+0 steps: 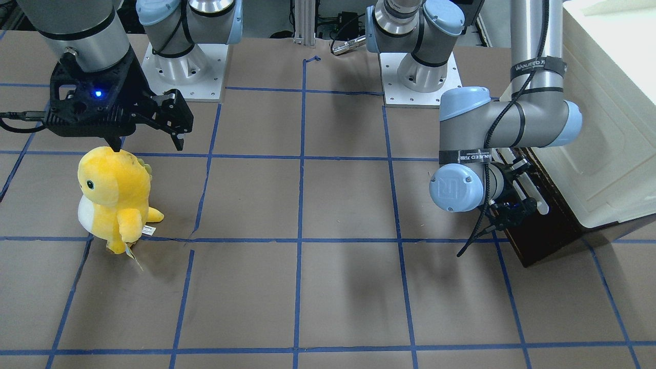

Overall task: Pull drawer sideways
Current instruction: 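Close the left gripper around the white drawer handle, then pull the handle with the left gripper, sliding the drawer open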

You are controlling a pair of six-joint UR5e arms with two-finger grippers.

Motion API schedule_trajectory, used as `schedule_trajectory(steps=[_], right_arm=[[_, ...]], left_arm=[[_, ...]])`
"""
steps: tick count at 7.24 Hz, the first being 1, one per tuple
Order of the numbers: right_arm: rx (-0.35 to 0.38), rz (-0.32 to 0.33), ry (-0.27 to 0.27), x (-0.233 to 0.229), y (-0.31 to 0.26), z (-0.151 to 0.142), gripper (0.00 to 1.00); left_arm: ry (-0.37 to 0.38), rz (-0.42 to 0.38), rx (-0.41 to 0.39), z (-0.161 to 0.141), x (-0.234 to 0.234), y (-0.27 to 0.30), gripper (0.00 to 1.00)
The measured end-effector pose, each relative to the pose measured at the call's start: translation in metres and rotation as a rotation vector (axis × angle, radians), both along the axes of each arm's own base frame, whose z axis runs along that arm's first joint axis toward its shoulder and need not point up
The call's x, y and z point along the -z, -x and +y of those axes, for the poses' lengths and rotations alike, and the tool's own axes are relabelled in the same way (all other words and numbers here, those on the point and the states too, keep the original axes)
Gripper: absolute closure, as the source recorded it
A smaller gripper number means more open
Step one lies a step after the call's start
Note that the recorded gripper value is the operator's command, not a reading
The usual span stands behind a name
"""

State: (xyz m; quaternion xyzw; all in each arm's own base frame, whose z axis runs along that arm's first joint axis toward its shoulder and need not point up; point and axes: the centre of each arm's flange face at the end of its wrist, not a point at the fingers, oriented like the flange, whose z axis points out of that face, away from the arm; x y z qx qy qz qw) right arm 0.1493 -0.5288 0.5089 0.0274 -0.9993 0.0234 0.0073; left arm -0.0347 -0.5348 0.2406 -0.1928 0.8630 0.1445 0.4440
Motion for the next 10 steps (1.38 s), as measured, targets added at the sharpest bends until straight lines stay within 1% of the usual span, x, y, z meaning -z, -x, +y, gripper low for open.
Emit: schedule_trajectory(steps=[10], right_arm=[[0.000,0.000,0.000,0.000,0.000,0.000,0.00]], left_arm=[[0.007,0.004,0.008,-0.005,0.002,0.016,1.00]])
